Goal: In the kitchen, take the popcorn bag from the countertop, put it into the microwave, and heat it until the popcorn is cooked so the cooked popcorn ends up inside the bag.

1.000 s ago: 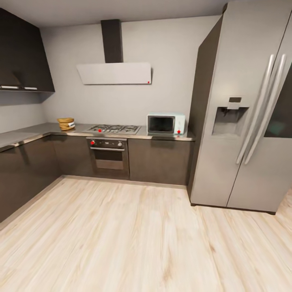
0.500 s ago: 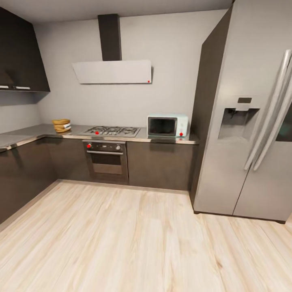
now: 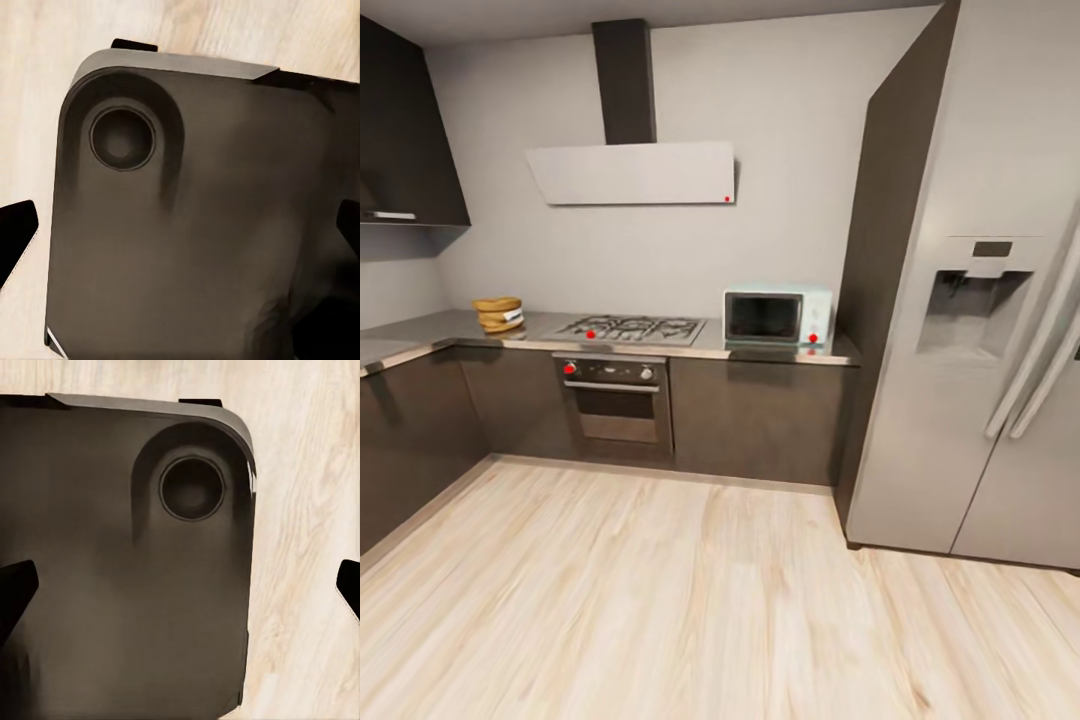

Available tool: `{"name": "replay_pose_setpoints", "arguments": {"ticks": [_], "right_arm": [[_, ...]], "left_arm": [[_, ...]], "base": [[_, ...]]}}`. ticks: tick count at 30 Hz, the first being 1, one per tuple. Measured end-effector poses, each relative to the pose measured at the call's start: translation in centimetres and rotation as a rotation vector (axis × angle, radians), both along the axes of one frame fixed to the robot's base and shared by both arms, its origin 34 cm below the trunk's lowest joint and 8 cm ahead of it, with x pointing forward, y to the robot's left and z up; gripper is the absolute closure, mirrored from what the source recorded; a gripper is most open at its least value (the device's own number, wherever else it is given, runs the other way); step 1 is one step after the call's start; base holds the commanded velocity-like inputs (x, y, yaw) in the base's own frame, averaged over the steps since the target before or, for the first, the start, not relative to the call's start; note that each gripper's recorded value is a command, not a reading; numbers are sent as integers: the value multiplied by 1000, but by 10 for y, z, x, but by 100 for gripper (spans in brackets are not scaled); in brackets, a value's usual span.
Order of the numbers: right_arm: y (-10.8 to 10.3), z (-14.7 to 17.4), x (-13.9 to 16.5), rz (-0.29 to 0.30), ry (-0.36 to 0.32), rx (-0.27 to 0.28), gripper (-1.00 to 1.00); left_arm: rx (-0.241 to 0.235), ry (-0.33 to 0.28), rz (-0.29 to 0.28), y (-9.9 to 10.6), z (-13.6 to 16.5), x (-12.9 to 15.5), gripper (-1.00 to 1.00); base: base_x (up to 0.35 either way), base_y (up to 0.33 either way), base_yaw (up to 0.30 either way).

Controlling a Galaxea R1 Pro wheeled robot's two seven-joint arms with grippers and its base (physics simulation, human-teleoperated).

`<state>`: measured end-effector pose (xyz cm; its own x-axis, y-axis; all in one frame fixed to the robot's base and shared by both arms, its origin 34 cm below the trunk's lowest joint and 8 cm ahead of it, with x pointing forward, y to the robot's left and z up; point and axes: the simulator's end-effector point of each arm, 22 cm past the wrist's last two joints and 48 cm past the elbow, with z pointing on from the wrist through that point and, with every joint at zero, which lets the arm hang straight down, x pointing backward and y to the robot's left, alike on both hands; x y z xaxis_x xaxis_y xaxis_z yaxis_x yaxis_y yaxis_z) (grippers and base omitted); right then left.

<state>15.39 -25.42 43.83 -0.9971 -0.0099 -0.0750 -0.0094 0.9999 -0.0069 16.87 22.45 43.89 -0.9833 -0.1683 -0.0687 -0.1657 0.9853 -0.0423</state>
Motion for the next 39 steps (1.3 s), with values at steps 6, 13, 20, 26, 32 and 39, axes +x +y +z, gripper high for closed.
{"name": "replay_pose_setpoints", "arguments": {"ticks": [6,13,20,26,32,39], "right_arm": [[0,0,0,0,0,0,-100],[0,0,0,0,-2,-1,-100],[0,0,0,-2,-2,-1,-100],[0,0,0,-2,-2,-1,-100],[0,0,0,-2,-2,-1,-100],[0,0,0,-2,-2,-1,-100]], "left_arm": [[0,0,0,0,0,0,-100],[0,0,0,0,0,0,-100],[0,-1,0,0,0,0,-100],[0,-1,0,0,0,0,-100],[0,-1,0,0,0,0,-100],[0,-1,0,0,0,0,-100]], "base": [[325,0,0],[325,0,0],[325,0,0],[325,0,0],[325,0,0],[325,0,0]]}}
